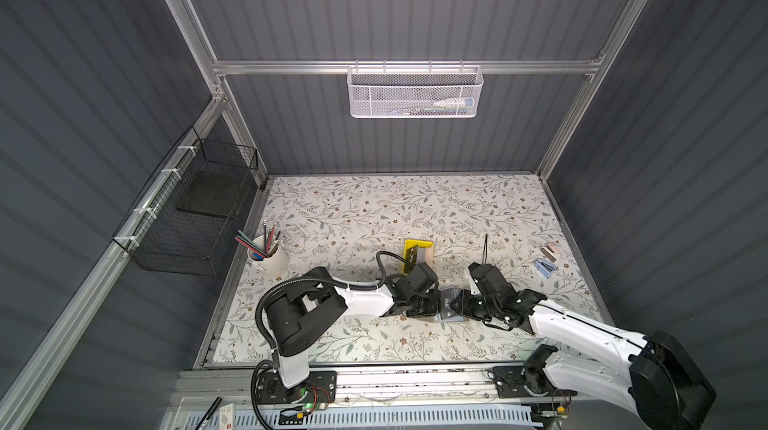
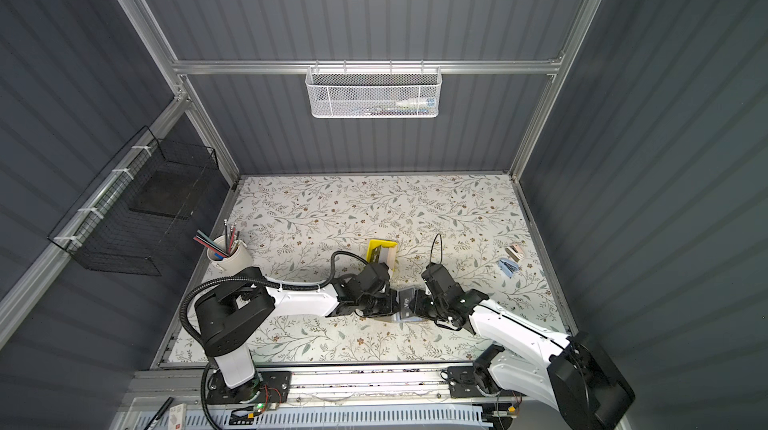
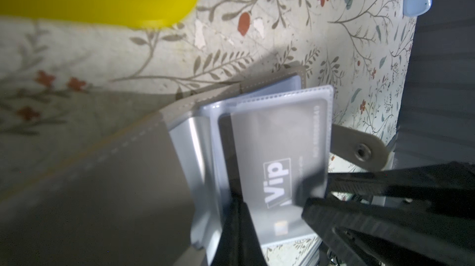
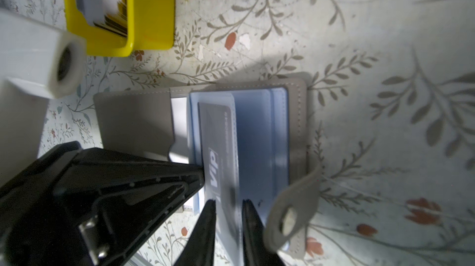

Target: Put the credit cards into the card holder

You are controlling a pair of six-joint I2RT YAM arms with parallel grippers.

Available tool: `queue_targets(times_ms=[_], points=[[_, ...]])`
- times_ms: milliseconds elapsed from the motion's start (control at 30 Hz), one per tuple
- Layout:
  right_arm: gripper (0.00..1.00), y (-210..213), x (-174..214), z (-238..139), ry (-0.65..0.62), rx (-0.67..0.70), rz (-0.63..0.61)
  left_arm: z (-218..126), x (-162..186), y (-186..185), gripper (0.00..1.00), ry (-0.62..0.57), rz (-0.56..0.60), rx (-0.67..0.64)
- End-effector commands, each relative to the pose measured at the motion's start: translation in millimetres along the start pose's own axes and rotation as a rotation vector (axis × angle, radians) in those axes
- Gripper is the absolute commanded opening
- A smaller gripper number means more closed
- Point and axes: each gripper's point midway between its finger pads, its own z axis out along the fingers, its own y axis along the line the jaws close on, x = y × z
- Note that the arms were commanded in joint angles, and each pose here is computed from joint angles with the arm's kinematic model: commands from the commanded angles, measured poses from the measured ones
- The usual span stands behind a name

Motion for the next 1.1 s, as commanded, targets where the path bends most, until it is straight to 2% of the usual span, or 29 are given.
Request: queue_targets(times_ms=[0,300,567,833,1067], points=[[0.22,6,-4,-3,-0.024,-0.032,-0.017,2,5,0,0.04,0.013,-0.008,0.011],[0.23,18,-10,-3,-0.02,-0.04,-0.04,-18,-6,-18,0.11,-0.049,-0.008,0.072],[0.29,30,-17,-5,-0.027,-0.025,-0.072,-48,-22,-20,0.2,-0.114,-0.025,0.124],[0.31,52,-15,1,-0.007,-0.017,-0.12,-102,-47,-13,0.21,-0.259,-0.02,0.252],[0.33,82,-8,16,0.019,-0.009,-0.186,-144,-56,4,0.2,-0.354,0.011,0.183]])
